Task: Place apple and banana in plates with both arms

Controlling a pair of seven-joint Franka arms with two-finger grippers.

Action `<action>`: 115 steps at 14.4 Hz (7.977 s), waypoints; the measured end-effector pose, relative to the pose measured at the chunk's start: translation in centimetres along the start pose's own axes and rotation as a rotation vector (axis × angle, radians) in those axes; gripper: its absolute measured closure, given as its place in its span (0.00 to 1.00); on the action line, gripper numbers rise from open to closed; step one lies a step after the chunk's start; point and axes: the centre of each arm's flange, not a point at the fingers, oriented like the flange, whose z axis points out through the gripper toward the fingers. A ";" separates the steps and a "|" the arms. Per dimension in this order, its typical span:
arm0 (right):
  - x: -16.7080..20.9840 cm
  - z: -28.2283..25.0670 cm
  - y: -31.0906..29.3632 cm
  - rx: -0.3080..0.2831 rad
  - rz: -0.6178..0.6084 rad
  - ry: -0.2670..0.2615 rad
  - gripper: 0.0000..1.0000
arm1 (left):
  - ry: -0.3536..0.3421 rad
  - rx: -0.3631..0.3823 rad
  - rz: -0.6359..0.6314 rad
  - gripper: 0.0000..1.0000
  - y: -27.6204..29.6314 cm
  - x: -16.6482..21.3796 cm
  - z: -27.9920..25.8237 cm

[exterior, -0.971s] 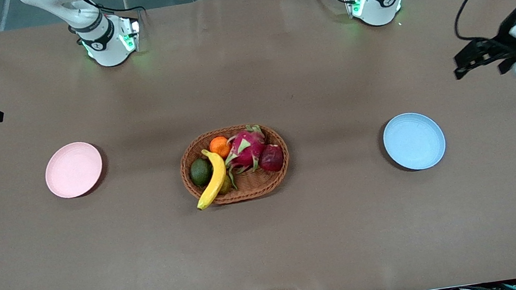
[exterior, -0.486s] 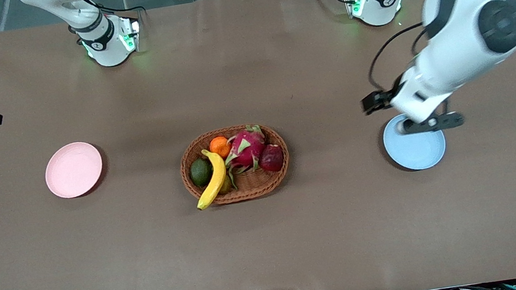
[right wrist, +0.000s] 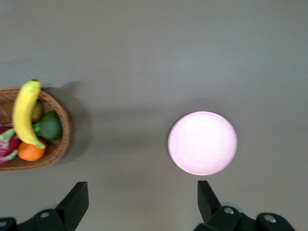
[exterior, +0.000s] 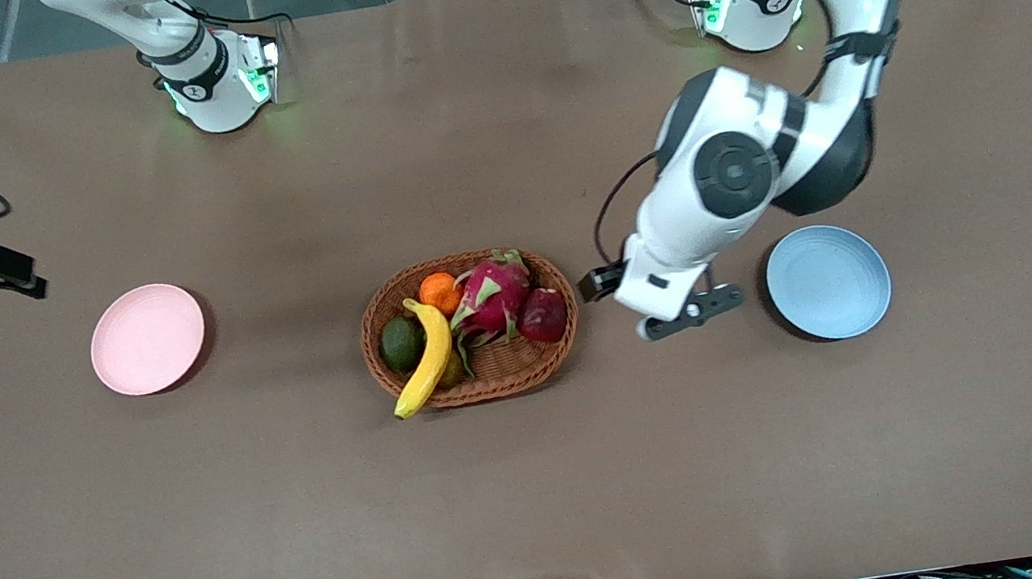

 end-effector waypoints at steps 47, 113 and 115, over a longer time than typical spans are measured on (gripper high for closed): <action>5.4 28.9 -27.0 -0.014 0.455 -0.034 0.62 | 0.048 0.082 -0.093 0.32 -1.3 0.9 -3.2; 2.2 1.6 3.5 -0.087 0.015 -0.217 0.00 | 0.186 0.146 0.336 0.00 -31.1 4.7 -31.2; 1.3 0.0 3.5 -0.085 0.017 -0.203 0.00 | 0.187 0.146 0.336 0.00 -31.2 4.7 -31.2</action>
